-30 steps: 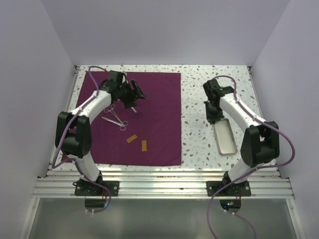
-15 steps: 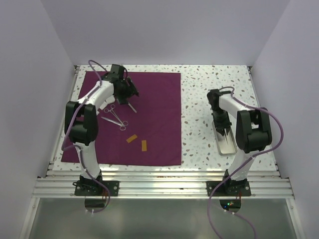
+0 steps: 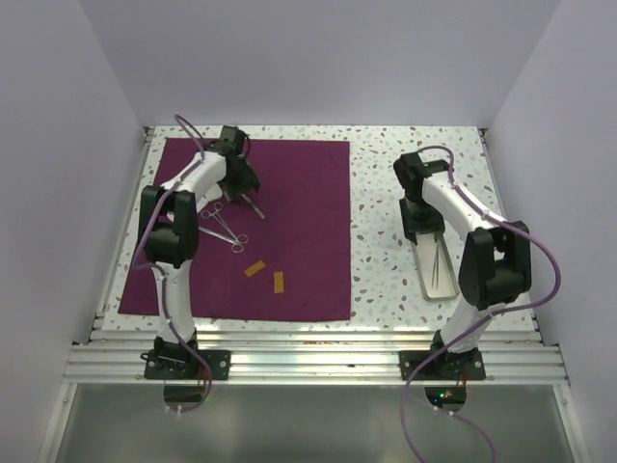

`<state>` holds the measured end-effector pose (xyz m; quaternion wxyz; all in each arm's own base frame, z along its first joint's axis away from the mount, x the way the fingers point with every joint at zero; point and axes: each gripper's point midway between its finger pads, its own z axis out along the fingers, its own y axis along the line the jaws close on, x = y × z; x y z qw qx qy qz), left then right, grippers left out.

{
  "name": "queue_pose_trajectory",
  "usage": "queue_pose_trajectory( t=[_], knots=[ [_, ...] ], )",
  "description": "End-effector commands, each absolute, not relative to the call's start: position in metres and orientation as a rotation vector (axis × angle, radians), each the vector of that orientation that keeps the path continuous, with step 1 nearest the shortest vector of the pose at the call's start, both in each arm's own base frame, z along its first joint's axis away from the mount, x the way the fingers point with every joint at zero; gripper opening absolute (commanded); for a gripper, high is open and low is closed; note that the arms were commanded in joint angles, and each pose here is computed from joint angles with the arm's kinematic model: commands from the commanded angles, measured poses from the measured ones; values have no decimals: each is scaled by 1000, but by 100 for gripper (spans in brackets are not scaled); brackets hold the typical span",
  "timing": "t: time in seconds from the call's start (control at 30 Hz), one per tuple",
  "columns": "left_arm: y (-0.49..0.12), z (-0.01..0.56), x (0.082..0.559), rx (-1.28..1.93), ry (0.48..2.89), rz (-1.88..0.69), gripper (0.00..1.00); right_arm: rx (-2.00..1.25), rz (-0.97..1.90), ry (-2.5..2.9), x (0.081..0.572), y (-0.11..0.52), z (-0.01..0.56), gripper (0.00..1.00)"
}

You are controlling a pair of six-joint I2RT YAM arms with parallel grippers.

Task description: Prepare the surgical pack

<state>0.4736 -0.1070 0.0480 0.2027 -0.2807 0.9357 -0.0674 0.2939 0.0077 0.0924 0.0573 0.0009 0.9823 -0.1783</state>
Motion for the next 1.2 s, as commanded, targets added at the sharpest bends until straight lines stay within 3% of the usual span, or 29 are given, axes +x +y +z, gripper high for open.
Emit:
queue_pose_trajectory(
  t=[0.0,0.33,0.53,0.6,0.7,0.87,0.9,1.0,1.17],
  knots=[
    [-95,49,488,-826,2569,-122,58,23,-431,2900,298,24,128,52],
    [-91,24,492,-844,2603,-80,39,-50,-361,2855,298,38,142,50],
    [-93,39,496,-832,2577,-98,15,-115,-273,2860,302,59,146,49],
    [-92,47,494,-826,2572,-97,1,-154,-208,2848,307,73,154,50],
    [-96,71,487,-792,2566,-134,0,-194,-61,2816,318,95,164,52],
    [-129,121,458,-649,2562,-410,0,-363,744,2721,305,195,169,79],
    [-150,150,452,-574,2509,-568,0,-324,855,2647,316,215,173,84],
    [-179,151,415,-540,2549,-723,0,-327,1164,2523,309,269,179,85],
    [-208,166,358,-512,2564,-861,0,-390,1347,2444,299,324,188,84]
  ],
)
